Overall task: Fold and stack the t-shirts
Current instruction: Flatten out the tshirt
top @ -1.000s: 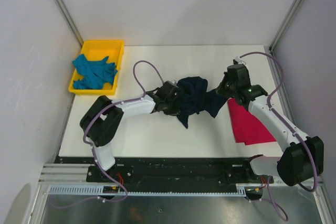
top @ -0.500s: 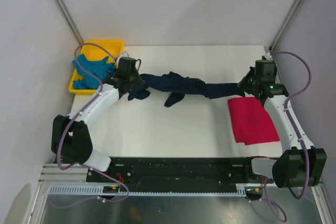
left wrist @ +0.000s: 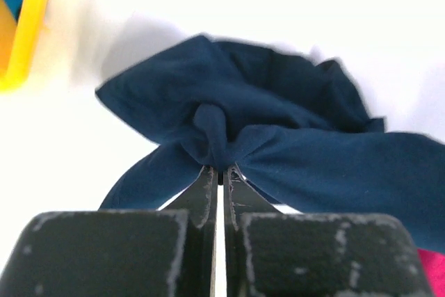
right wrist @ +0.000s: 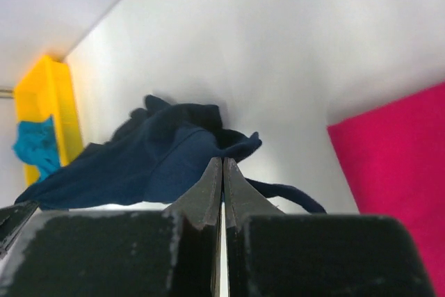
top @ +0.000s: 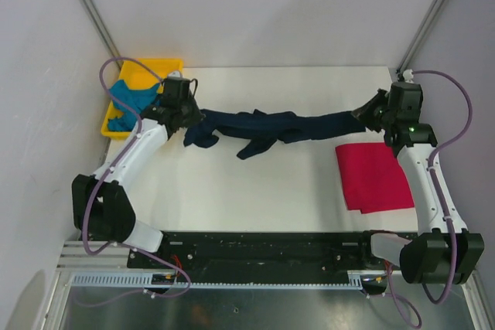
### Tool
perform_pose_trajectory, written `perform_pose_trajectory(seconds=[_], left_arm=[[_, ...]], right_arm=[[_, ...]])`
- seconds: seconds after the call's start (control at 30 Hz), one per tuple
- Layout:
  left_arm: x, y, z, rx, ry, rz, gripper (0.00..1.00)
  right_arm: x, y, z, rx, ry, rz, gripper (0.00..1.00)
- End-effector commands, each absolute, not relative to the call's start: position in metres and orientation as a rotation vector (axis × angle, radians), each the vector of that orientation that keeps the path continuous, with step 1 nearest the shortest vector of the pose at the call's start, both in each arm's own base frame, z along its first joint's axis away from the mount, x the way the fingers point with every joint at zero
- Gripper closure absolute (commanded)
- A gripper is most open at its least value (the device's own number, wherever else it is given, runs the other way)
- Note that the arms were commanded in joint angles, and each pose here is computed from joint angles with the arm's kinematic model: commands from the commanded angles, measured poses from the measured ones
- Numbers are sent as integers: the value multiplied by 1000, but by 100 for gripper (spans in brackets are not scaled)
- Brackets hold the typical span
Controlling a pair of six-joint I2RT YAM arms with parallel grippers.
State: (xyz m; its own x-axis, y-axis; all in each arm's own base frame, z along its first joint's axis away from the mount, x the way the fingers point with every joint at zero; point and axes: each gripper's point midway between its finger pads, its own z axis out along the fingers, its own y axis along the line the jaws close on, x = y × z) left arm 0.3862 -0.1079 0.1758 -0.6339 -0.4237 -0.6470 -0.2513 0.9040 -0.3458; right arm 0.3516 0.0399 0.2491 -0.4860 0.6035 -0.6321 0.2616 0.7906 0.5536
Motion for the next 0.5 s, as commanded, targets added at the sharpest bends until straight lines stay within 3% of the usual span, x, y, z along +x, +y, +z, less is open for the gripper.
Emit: perform_pose_trajectory(seconds=[0.0, 0.2, 0.37, 0.47], left_arm=[[436, -108, 250, -425, 2103, -311, 100], [503, -114, 394, -364, 1805, -470, 100], [491, -102, 517, -297, 1531, -510, 100], [471, -93, 548, -276, 1462, -510, 100]], right_arm=[[395, 48, 325, 588, 1809, 642, 100], [437, 38, 435, 544, 1501, 671, 100], [391, 25, 558, 461, 1240, 623, 100], [351, 21, 579, 436, 1193, 584, 100]])
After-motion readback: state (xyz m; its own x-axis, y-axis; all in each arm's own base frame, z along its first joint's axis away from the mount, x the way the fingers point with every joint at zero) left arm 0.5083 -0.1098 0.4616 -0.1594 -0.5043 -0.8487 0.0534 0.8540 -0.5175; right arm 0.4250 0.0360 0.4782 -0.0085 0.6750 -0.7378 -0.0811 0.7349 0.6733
